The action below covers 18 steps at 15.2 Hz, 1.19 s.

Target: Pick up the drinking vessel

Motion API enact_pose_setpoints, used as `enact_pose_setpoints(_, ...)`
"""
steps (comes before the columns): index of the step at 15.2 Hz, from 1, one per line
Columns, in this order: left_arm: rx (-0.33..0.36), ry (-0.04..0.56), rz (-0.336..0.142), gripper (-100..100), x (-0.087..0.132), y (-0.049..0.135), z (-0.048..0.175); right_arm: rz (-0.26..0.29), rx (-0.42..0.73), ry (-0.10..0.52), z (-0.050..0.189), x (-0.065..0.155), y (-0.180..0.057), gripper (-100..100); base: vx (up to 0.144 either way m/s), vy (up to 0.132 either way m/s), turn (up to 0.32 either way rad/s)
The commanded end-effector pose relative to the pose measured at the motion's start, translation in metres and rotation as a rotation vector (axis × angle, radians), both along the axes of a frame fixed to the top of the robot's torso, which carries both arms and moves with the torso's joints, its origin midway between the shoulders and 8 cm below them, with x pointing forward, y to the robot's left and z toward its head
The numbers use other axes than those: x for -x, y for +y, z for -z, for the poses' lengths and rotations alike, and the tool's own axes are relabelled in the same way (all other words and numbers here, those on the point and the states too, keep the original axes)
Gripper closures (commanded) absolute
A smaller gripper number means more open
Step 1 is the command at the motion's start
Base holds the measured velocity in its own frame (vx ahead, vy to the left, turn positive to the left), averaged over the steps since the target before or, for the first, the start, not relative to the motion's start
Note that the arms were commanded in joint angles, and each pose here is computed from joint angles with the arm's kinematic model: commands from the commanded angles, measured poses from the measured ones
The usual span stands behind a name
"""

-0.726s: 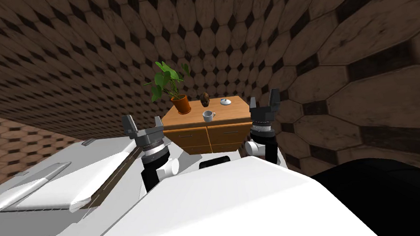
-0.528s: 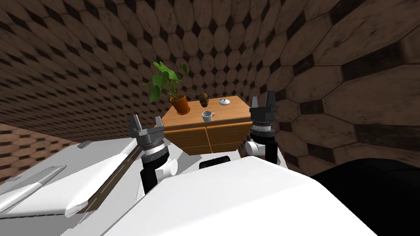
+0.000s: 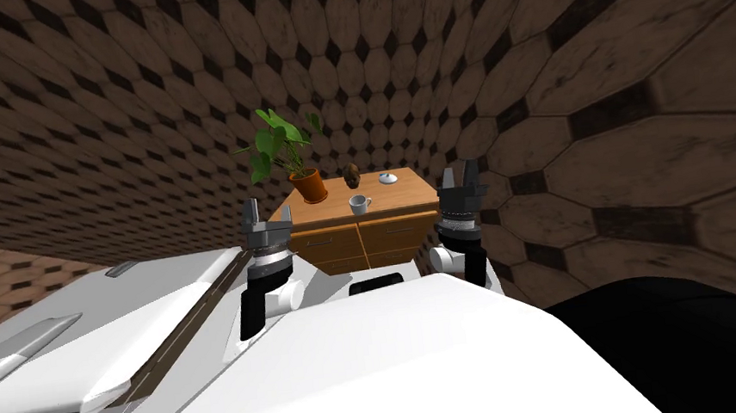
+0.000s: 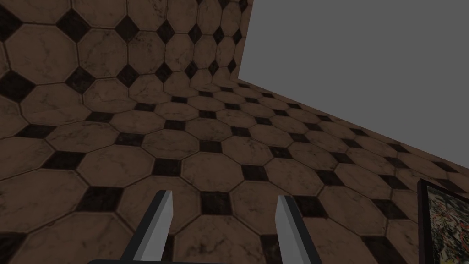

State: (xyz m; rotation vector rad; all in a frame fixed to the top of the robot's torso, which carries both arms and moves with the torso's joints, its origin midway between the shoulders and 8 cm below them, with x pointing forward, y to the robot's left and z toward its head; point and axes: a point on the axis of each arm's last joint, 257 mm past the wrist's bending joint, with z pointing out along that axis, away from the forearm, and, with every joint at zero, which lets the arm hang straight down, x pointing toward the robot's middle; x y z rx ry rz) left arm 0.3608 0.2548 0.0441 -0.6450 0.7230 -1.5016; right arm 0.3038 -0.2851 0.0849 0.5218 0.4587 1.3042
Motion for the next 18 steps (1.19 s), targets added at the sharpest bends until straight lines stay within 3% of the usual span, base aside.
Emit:
enact_pose_setpoints(1,-0.002,0.051,0.028,-100,-0.009,0.002,0.008,0.000,0.000,0.000,0.000,0.000,0.000,0,0.004,0.011,-0.194)
enact_pose_setpoints(5,-0.012,0.109,0.050,-100,-0.020,0.003,0.018,0.000,0.000,0.000,0.000,0.000,0.000,0,0.001,0.014,-0.130)
enact_pose_setpoints(8,-0.008,0.185,0.090,-100,-0.034,0.008,0.028,0.000,0.000,0.000,0.000,0.000,0.000,0,-0.001,0.011,-0.185)
enact_pose_setpoints(18,-0.021,0.387,0.144,-100,-0.063,0.016,0.061,0.000,0.000,0.000,0.000,0.000,0.000,0,-0.003,0.012,-0.160)
